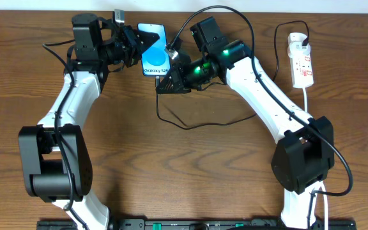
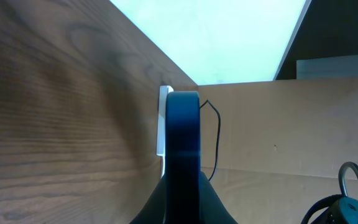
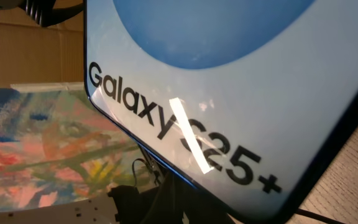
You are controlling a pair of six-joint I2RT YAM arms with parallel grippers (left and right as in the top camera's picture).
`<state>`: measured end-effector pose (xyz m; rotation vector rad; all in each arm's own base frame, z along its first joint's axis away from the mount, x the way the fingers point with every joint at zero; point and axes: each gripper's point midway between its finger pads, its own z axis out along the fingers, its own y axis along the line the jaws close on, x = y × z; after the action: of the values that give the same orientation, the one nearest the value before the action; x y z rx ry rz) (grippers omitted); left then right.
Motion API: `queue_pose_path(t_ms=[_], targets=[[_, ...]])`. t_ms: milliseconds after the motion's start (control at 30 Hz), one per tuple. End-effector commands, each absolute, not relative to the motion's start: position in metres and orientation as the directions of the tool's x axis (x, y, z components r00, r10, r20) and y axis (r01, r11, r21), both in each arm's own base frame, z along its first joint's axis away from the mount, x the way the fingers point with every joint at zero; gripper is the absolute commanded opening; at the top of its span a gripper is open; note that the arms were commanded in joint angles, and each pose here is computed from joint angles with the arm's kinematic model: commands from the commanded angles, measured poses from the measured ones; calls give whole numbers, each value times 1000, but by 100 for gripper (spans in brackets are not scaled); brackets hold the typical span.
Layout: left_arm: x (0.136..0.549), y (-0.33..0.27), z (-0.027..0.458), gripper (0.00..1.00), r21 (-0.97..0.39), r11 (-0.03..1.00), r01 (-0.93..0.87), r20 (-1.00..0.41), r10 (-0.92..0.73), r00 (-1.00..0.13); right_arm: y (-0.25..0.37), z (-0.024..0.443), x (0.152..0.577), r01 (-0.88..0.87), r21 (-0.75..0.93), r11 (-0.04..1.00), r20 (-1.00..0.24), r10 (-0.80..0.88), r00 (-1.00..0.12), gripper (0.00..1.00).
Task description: Plug charger to phone and switch on socket
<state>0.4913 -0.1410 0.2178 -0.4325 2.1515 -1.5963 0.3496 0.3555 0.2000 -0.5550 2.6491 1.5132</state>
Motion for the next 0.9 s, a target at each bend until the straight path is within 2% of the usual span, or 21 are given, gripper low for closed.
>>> queue_pose_path(t_ms=[0,333,667,867], targets=[[485,-148,229,7,-955,287,78,-201,-430,-880,345,237,353,-379,826,417,-292,-257,-921,1],[484,-148,229,7,-956,283,79,-199,-425,-883,339,258,351,-418,806,419,-347,-237,-907,1],[484,-148,229,7,-956,283,80,-199,-425,-883,338,258,352,-429,794,430,-359,-238,-903,1],[490,-134,232,7,-954,286,91,-218,-452,-865,309,228,365,-393,697,600,-332,-217,-918,1]])
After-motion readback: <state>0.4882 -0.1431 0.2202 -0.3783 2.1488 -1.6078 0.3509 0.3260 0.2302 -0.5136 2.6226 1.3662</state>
